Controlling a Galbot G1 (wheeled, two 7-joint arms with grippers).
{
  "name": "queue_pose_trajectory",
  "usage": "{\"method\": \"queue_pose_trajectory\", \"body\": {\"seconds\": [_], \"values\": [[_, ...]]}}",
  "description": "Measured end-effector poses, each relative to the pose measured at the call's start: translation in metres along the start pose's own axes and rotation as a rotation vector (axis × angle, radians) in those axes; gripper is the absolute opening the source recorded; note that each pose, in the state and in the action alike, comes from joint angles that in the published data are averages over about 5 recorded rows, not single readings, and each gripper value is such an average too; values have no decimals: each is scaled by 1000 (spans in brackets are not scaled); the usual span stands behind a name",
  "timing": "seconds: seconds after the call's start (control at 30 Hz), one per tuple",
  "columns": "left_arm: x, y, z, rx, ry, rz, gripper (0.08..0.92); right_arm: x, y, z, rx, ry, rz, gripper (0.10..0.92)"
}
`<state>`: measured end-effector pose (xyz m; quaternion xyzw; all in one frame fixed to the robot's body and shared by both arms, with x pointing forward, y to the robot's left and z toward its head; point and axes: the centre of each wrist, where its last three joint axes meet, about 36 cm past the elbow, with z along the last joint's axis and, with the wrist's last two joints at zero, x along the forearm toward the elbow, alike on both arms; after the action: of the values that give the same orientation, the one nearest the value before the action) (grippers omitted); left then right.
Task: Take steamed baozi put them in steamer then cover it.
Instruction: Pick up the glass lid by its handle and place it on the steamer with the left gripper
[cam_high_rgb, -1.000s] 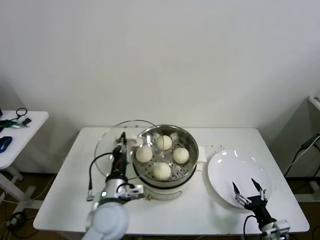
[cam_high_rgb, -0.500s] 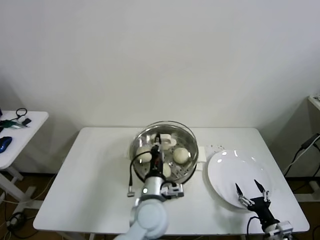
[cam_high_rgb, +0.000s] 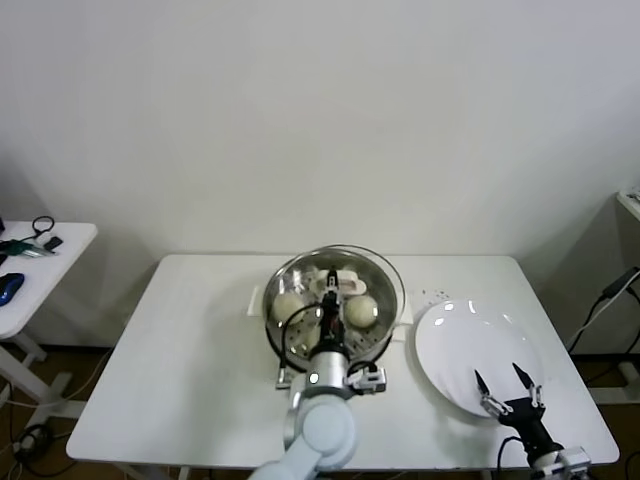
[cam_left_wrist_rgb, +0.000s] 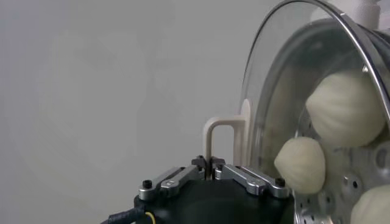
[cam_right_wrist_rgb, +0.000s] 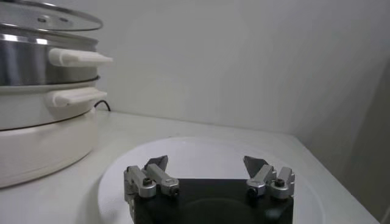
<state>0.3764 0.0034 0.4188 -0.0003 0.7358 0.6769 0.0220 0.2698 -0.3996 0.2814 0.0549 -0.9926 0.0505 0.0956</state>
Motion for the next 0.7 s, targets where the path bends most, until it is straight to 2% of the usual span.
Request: {"method": "queue_pose_trajectory", "body": {"seconds": [0.7], "values": [[-1,-12,13,-78,3,27,136,0,2,0,3,0,-10,823]]}}
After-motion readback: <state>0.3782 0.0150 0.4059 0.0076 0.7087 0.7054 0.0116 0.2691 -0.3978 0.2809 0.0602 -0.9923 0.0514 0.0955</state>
